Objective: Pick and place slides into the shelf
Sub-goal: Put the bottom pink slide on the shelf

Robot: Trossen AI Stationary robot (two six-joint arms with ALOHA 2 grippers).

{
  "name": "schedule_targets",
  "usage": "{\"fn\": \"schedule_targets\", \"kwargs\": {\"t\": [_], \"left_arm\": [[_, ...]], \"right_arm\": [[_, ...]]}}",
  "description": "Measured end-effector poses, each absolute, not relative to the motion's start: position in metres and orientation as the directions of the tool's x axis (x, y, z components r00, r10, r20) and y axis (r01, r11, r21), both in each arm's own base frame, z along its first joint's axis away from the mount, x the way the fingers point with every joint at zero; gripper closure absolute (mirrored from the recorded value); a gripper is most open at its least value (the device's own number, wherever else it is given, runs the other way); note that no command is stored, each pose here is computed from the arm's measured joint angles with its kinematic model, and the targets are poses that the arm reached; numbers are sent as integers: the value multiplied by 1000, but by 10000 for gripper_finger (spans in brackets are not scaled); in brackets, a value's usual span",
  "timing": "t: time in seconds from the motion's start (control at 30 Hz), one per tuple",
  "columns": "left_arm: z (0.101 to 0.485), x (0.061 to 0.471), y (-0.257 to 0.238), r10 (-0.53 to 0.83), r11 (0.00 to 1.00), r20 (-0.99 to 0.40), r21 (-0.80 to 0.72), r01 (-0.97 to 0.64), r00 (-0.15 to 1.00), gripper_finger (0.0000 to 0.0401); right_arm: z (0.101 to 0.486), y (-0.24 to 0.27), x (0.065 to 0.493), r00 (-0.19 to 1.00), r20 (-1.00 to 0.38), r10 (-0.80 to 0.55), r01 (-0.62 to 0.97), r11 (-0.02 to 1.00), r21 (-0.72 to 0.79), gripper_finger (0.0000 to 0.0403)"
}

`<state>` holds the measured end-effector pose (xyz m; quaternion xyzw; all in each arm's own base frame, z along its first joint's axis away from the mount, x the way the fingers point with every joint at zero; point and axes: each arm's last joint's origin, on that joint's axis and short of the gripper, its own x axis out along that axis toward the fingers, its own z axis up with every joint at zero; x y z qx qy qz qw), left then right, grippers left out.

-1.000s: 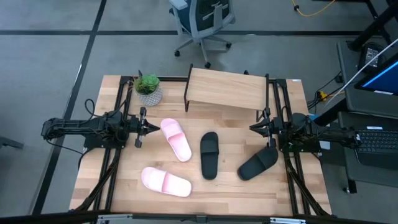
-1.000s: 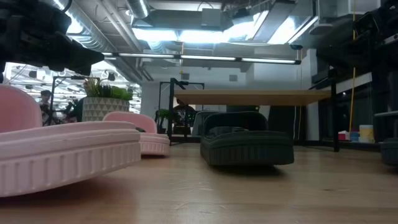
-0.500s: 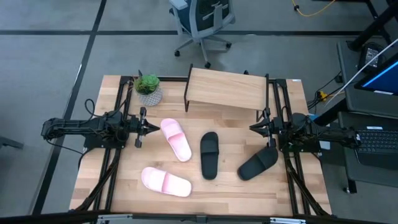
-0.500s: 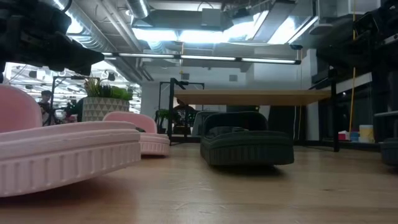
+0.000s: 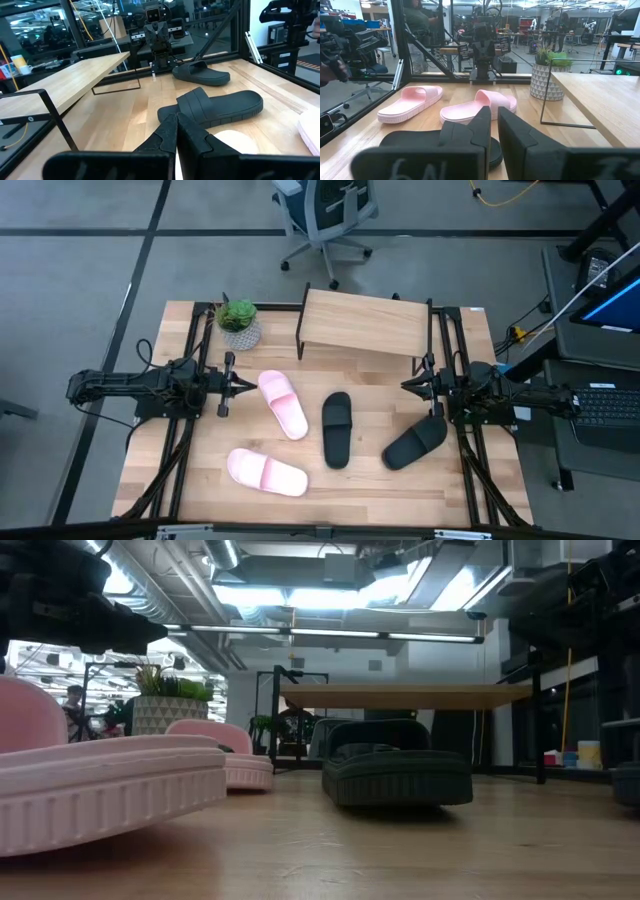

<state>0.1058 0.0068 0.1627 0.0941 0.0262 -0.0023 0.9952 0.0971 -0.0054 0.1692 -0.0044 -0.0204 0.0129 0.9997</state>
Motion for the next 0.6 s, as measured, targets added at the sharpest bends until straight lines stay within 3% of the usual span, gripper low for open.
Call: {"fn": "schedule_targets", "kwargs": {"t": [0.3, 0.6], "left_arm": [[163, 106, 7, -4, 985, -52, 170, 13, 999, 400], [165, 106, 6, -8, 1000, -25, -29, 7, 1000, 400]], "right_arm": [[169, -5, 97, 999, 40, 26, -26, 1000, -8, 366], [169, -5, 97, 999, 40, 26, -26, 1000, -9, 366]]}}
